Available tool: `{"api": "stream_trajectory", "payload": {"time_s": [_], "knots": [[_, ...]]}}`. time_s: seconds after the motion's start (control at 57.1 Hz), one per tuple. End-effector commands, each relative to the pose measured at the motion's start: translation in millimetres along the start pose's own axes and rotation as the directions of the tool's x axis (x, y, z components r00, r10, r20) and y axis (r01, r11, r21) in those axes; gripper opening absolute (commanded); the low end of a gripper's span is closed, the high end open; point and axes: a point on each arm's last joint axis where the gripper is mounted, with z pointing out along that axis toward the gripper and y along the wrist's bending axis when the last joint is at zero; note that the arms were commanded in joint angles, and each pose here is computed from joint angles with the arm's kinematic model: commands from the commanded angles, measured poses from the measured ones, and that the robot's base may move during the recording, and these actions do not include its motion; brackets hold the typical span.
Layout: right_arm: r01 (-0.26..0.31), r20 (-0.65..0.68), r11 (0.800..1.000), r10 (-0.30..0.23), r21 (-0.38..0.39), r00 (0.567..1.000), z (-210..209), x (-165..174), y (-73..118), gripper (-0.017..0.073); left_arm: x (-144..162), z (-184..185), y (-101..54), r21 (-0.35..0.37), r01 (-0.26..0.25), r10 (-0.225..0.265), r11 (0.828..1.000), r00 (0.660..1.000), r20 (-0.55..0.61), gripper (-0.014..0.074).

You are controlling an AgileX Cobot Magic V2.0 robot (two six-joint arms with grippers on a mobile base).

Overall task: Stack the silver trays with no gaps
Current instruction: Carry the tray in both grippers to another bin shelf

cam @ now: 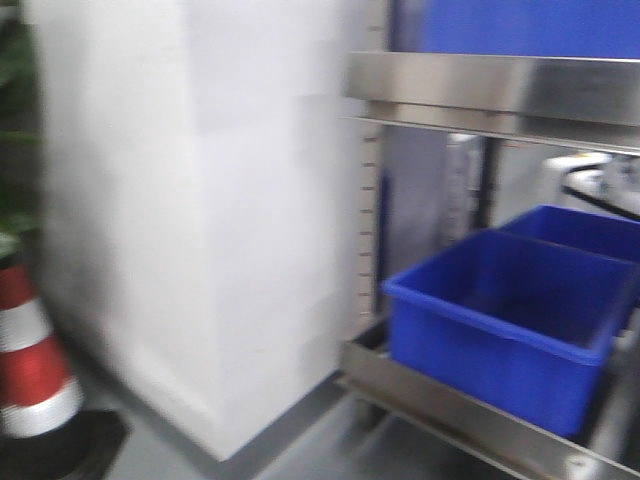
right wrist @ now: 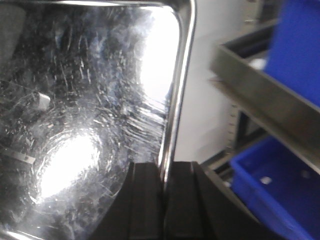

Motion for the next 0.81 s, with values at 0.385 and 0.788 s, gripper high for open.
{"api": "stream_trajectory", "payload": {"time_s": [0.385, 0.788], "knots": [[0.043, 0.063, 0.999, -0.045, 0.027, 0.997, -8.8, -9.4, -3.2, -0.0079, -7.6, -8.9, 2.2, -0.013, -0.038, 0.039, 0.999, 0.998, 0.049, -0.0009], [0.043, 0.063, 0.999, -0.045, 0.027, 0.997, -8.8, -9.4, -3.2, -0.0079, -7.6, -8.9, 2.2, -0.013, -0.038, 0.039, 0.999, 0.998, 0.049, -0.0009]]}}
